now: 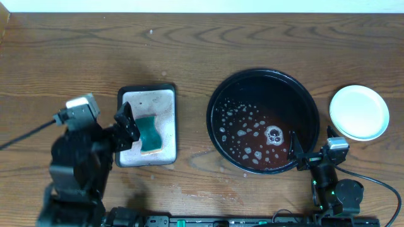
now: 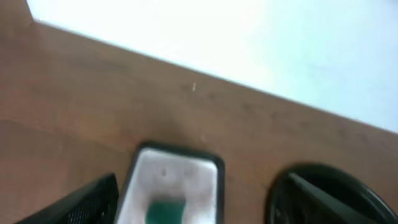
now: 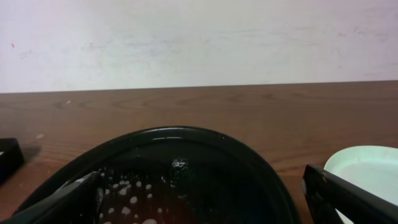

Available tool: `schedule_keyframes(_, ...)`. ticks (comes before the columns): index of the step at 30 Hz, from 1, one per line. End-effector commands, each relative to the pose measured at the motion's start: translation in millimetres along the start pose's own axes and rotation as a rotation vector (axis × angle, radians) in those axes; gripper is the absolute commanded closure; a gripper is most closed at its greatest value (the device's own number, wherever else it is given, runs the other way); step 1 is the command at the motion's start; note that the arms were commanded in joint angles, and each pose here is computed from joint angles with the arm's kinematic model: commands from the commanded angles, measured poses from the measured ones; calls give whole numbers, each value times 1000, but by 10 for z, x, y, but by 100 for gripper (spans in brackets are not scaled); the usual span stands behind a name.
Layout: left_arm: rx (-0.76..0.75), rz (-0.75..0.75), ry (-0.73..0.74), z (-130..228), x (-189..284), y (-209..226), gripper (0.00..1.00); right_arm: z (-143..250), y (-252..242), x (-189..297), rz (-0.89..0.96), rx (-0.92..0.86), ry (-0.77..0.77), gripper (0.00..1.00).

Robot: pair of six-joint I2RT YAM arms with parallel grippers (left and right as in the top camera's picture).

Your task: Clean dirty plates on tray and stack at the side

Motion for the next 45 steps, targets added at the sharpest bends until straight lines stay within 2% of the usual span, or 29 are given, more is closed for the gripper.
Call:
schedule_keyframes(1, -63, -7, -60, 241, -93, 218, 16, 1, 15, 2, -5, 16, -1, 1)
schedule_keyframes(8, -33, 74, -239, 535, -145, 429, 16, 1, 15, 2, -5, 16, -1, 1)
schedule_keyframes(15, -27, 89, -300, 921, -292, 650, 16, 1, 15, 2, -5, 16, -1, 1)
schedule_keyframes(23, -27, 88, -296, 1216, -573, 788, 16, 1, 15, 2, -5, 16, -1, 1)
schedule_keyframes(26, -26, 68, -253, 1325, -613, 840, 16, 1, 15, 2, -5, 16, -1, 1)
schedule_keyframes(45, -27, 53, -220, 1398, -635, 876, 16, 1, 15, 2, -5, 16, -1, 1)
Point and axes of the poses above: each gripper's point midway between its finger pads, its own x axis back along the fingers, its own y axis along the line the jaws close on, z = x × y, the point moved 1 cm from there along x, back along the fingers, and after that the axes turned 9 degrees about x, right-handed, at the moved point
